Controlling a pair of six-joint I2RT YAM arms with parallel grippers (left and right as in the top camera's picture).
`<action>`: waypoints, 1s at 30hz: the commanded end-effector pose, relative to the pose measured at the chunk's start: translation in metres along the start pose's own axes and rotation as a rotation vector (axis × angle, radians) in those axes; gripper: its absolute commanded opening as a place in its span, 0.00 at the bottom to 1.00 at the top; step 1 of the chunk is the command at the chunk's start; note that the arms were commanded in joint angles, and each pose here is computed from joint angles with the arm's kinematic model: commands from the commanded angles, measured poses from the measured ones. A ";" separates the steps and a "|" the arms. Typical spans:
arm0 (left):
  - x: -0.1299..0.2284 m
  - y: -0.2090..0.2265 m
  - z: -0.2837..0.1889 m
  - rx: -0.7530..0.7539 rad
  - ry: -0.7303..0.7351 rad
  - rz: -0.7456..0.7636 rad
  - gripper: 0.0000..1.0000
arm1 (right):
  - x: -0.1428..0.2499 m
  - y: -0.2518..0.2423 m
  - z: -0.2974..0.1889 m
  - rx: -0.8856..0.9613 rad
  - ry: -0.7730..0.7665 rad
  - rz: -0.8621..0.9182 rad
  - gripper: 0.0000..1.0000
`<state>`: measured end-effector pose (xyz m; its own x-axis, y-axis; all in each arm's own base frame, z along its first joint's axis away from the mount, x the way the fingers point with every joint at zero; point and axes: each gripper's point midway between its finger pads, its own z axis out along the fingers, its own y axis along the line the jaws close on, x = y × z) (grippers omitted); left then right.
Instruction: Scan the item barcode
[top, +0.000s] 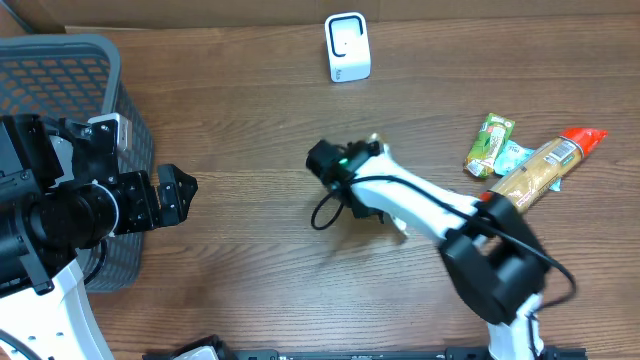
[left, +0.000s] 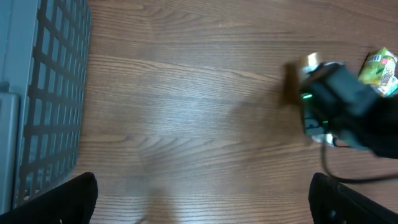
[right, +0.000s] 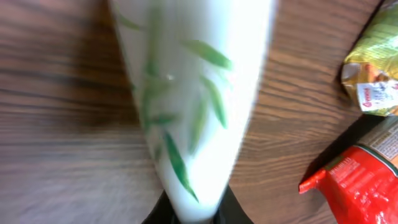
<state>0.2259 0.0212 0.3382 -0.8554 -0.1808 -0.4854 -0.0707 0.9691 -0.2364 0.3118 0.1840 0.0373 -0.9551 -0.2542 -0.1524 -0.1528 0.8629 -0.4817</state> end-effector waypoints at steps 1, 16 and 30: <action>-0.001 0.001 0.001 -0.002 0.002 0.003 1.00 | -0.002 0.000 0.008 0.080 -0.026 0.002 0.14; -0.001 0.001 0.001 -0.002 0.002 0.003 0.99 | 0.022 0.092 -0.060 -0.370 0.083 -0.152 0.70; -0.001 0.001 0.001 -0.001 0.002 0.003 0.99 | -0.043 -0.014 -0.097 -0.737 0.070 -0.048 0.88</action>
<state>0.2259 0.0212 0.3381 -0.8556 -0.1809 -0.4850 -0.0708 0.9690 -0.2365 0.3311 0.2275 0.1233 -0.9755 -0.1981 -0.0961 -0.2055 0.9759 0.0742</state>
